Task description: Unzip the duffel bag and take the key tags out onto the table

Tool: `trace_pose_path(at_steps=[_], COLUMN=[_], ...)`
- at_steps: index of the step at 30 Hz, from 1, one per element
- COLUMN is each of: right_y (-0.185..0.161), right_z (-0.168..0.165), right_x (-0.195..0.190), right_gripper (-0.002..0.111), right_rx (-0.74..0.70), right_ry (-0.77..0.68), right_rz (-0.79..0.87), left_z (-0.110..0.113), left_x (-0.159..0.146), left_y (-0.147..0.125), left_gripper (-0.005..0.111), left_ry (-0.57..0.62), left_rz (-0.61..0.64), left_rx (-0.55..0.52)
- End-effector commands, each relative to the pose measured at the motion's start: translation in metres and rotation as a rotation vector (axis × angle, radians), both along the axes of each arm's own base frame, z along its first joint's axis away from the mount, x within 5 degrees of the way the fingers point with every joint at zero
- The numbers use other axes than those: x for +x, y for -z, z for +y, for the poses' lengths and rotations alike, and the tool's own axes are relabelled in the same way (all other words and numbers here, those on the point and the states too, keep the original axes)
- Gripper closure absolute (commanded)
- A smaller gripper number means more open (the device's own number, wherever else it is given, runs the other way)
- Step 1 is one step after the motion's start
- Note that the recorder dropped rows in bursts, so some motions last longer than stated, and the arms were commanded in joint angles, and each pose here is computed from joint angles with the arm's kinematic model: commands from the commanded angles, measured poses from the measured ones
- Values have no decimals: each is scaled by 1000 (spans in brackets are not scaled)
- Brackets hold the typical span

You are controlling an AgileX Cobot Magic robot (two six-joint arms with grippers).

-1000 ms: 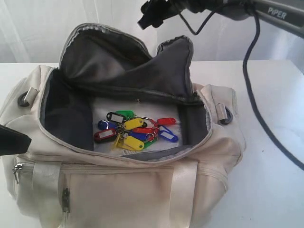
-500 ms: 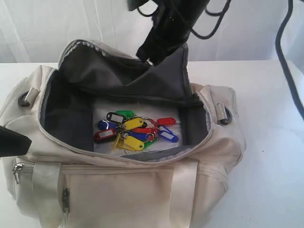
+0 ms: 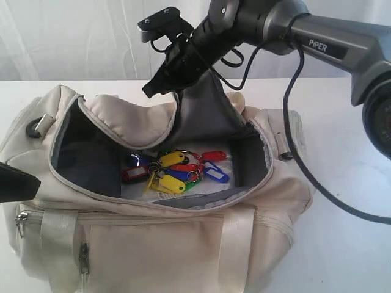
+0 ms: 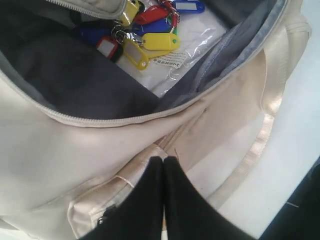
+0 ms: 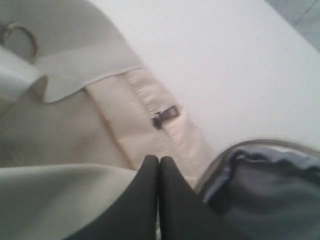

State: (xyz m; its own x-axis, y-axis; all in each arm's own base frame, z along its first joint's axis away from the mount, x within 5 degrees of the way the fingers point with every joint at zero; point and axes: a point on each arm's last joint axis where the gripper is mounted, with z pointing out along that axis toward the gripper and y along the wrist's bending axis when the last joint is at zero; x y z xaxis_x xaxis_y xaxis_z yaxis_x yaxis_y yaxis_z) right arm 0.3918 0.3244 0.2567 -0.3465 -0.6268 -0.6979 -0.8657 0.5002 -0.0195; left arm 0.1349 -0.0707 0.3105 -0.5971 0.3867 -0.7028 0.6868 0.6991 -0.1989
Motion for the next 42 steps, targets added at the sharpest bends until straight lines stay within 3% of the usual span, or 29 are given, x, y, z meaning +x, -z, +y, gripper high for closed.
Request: trace_pose_path(at_steps=[1, 7, 13, 16, 19, 22, 25, 33, 36, 42], right_y=[-4, -7, -48, -78, -99, -110, -116, -113, -108, -110], right_z=[-11, -41, -59, -67, -76, -83, -89, -101, -106, -113], right_x=[13, 29, 20, 7, -6, -17, -29, -75, -90, -120], right_gripper=[108, 108, 108, 108, 108, 108, 108, 108, 108, 108], right_rx=[-69, -131, -80, -61, -65, -80, -96, -41, -6, 88], right_ry=[49, 270, 329, 333, 336, 347, 342, 225, 192, 113], right_rz=[-124, -110, -110, -132, -123, -87, -52, 54, 84, 90], left_z=[-1, 0, -4, -7, -12, -18, -26, -54, -68, -79], left_x=[-2, 2, 17, 26, 38, 51, 65, 97, 110, 156], left_y=[0, -3, -21, -30, -25, -10, 6, 48, 57, 70], left_gripper=[106, 106, 102, 91, 71, 50, 42, 42, 42, 47], left_ry=[5, 4, 84, 137, 238, 345, 425, 557, 588, 467], left_rz=[1, -63, -443, -641, -747, -741, -747, -793, -791, -802], left_rx=[-18, -11, -3, 3, 52, 101, 164, 449, 503, 658])
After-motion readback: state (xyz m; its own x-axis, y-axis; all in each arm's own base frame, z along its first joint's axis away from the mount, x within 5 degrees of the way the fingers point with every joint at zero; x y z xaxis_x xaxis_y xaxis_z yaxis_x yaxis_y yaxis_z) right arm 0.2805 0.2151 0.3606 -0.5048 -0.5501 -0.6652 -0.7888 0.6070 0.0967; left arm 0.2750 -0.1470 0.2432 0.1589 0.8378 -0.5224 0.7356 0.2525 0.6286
